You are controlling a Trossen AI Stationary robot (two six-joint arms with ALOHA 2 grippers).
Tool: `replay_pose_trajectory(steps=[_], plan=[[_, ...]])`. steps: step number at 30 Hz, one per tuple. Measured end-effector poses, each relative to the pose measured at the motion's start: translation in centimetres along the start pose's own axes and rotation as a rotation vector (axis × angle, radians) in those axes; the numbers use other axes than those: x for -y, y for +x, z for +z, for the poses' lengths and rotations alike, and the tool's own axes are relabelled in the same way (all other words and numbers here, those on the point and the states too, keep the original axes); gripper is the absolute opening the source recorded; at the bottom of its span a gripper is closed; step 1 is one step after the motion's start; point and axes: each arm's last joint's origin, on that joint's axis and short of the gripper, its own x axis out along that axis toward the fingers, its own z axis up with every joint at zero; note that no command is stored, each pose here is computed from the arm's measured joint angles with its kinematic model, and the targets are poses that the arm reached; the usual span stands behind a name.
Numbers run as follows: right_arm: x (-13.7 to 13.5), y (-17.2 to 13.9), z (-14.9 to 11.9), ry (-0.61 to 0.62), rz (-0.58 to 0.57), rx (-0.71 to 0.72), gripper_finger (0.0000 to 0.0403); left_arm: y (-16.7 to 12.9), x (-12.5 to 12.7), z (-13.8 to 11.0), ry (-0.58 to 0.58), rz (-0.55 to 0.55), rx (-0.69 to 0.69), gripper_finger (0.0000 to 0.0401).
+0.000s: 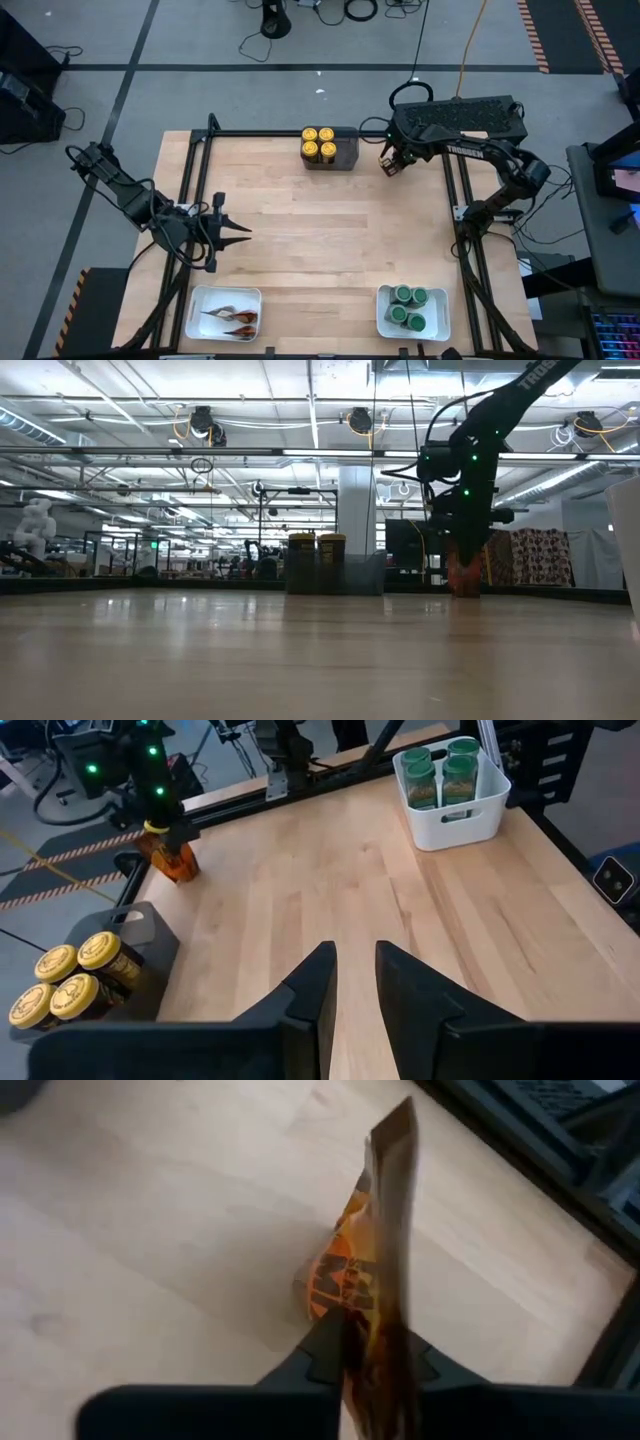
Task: Sort spices by type
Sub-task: Put the orange seasoning pack into the left white bin
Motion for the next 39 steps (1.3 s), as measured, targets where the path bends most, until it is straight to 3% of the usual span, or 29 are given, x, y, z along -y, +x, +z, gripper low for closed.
replay_pose_trajectory(steps=[8, 15, 22, 28, 31, 39], plan=[[-0.6, -2.8, -0.7, -0.06, 0.071, 0.056, 0.0003, 0.0, 0.0, 0.0, -0.001, 0.0, 0.0, 0.008], [-1.6, -8.4, -2.9, -0.154, 0.315, 0.168, 0.0001, 0.0, 0.0, 0.0, -0.002, 0.0, 0.003, 0.008], [-5.1, -12.5, -6.0, -0.301, 0.498, 0.264, 0.0001, 0.9, 0.2, 1.3, -0.071, 0.014, 0.094, 0.008], [-10.4, -13.7, -7.7, -0.459, 0.657, 0.357, 0.0, 4.5, 0.5, 2.3, -0.133, 0.09, 0.125, 0.008], [-12.8, -13.9, -8.2, -0.528, 0.722, 0.417, 0.0, 7.0, 0.9, 2.0, -0.072, 0.098, 0.077, 0.008], [-16.6, -13.0, -9.4, -0.63, 0.774, 0.438, 0.0, 12.1, 0.8, 1.7, -0.047, 0.118, 0.079, 0.008]])
